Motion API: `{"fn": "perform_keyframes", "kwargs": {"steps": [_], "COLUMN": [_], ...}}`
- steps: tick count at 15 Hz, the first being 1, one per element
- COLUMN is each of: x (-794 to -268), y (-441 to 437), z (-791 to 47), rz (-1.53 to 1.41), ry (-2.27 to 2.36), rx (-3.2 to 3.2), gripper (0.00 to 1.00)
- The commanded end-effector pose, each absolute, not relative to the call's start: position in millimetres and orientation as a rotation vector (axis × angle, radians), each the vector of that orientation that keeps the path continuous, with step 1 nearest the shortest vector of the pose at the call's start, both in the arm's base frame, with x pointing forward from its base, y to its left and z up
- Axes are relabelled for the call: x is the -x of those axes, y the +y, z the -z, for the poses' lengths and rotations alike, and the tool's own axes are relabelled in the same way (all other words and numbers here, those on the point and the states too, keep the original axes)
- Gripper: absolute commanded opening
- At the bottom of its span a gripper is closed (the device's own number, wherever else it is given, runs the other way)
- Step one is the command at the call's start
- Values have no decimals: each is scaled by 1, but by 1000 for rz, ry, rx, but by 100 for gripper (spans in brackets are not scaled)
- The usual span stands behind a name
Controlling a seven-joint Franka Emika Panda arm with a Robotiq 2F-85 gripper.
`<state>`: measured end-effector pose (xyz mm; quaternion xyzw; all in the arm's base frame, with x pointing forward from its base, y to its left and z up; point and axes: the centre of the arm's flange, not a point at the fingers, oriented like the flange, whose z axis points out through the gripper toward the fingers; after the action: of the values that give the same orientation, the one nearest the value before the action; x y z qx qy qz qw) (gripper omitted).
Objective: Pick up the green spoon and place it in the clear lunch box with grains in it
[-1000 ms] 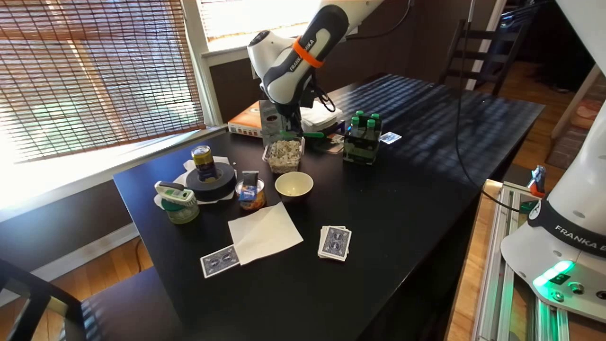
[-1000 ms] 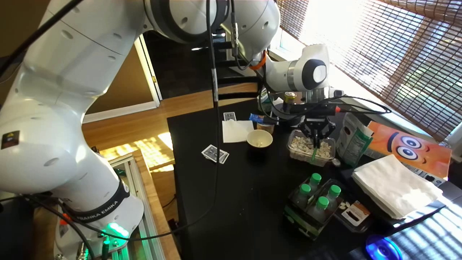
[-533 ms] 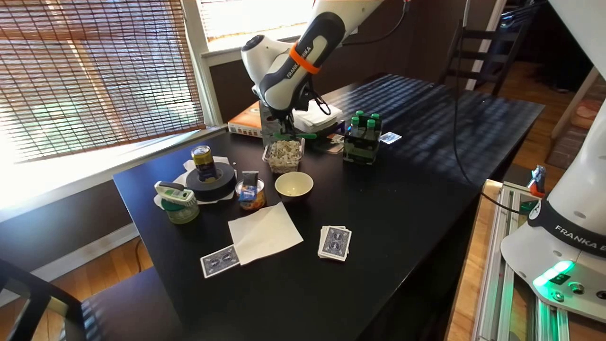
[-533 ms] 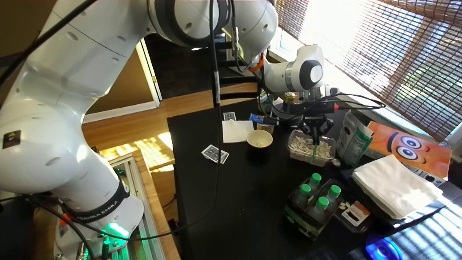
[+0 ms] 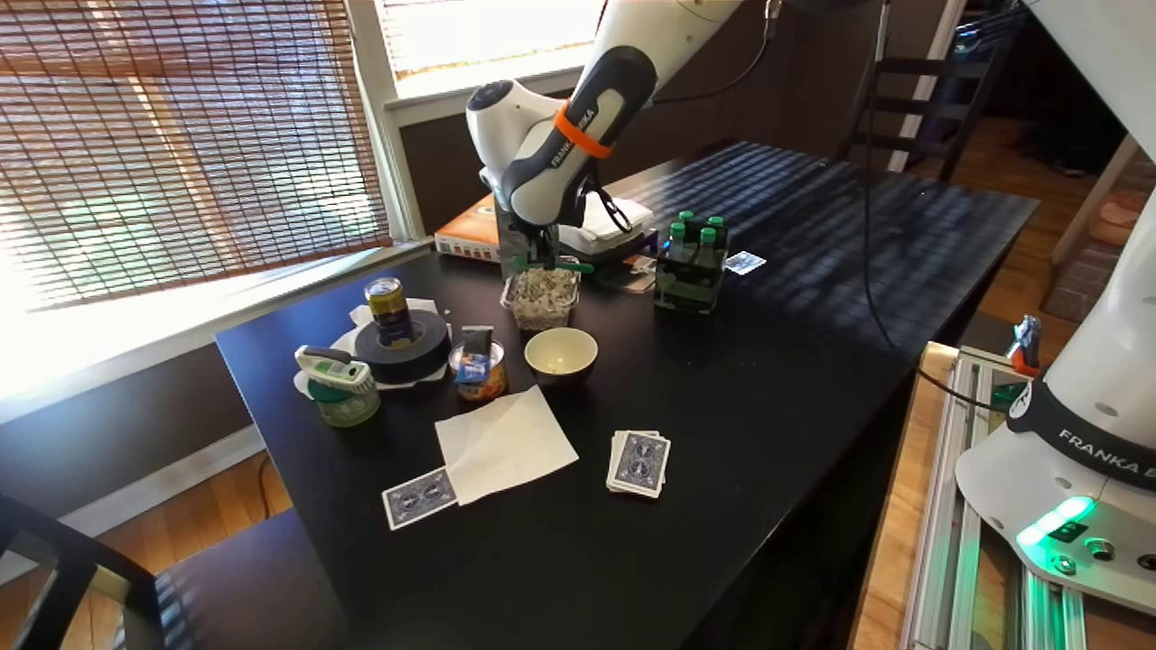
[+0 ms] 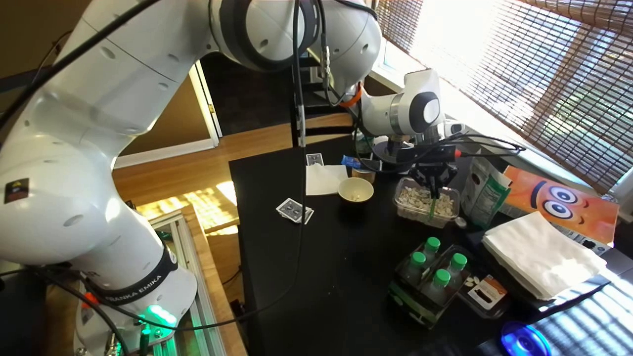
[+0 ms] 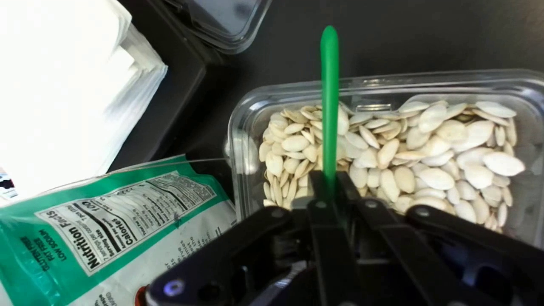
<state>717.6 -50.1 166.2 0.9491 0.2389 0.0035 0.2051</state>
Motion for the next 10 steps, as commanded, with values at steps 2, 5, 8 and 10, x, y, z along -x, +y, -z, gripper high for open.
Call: {"fn": "perform_keyframes", "kwargs": {"steps": [2,5,8,10], "x": [-717,-720,-722,-723], "y": [-36,-30,-26,-24], "z": [-161,-156,-145,-139], "rz": [-52,-71,-54,-53], "ry": [523,485,477,483], "rx": [-2577,-2534,-2480,-2454], "gripper": [2,2,2,2]}}
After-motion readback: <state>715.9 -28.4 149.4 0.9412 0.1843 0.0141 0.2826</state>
